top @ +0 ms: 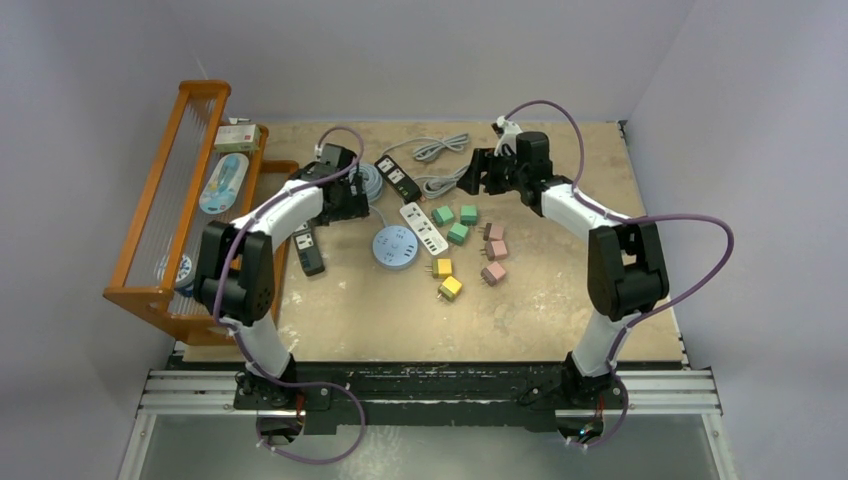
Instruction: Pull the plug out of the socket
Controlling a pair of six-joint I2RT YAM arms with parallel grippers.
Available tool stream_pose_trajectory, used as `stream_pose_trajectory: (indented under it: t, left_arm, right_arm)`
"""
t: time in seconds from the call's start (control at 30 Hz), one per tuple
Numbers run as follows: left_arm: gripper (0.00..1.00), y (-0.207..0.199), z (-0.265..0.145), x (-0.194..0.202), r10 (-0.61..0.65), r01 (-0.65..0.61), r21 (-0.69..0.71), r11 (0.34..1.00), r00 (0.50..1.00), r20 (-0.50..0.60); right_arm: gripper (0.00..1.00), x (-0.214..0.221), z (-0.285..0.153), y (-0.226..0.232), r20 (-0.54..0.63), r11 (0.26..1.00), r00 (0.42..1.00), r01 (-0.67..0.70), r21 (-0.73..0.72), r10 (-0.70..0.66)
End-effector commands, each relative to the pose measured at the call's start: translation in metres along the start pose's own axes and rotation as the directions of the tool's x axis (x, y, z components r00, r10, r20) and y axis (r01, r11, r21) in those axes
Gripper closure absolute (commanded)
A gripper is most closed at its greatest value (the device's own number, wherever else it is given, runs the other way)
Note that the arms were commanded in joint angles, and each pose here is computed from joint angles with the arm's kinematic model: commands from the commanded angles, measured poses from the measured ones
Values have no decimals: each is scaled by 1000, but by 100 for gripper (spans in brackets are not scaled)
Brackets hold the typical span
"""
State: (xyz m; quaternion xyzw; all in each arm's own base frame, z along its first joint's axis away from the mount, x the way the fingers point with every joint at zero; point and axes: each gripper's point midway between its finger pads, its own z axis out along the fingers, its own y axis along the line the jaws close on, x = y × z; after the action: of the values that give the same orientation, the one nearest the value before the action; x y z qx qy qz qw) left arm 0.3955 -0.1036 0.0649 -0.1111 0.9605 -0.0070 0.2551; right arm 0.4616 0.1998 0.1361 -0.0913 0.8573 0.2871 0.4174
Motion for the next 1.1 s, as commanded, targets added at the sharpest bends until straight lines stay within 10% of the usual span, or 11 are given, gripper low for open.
stream_pose_trajectory:
  t: [0.0,0.17,0.47,0.7,0.9,1.07]
  left_arm:
    - [15,-8,-69,-68,16,-46,94,995,956,294]
    - [12,-1,-125,-96,-6,-94,171,981,862,507]
    - [10,44,-185,-112,-78,-26,128,991,666,742]
    - [0,56,-195,-98,-92,-1,122,992,655,750]
    - [0,46,-187,-97,-152,40,175,984,709,689]
    - [0,54,-204,-101,-173,55,182,982,653,737]
  right_arm:
    - [23,-37,-22,24,140,993,987,92,-67,-82]
    - [1,-56,-47,27,260,993,959,119,-17,-111]
    - [0,-96,-133,15,597,983,796,-12,184,-102]
    - [0,-66,-144,-17,546,937,836,-151,315,-49]
    - [0,-46,-190,-37,643,877,764,-279,392,-45]
    - [0,-50,-224,-42,690,833,718,-325,447,-91]
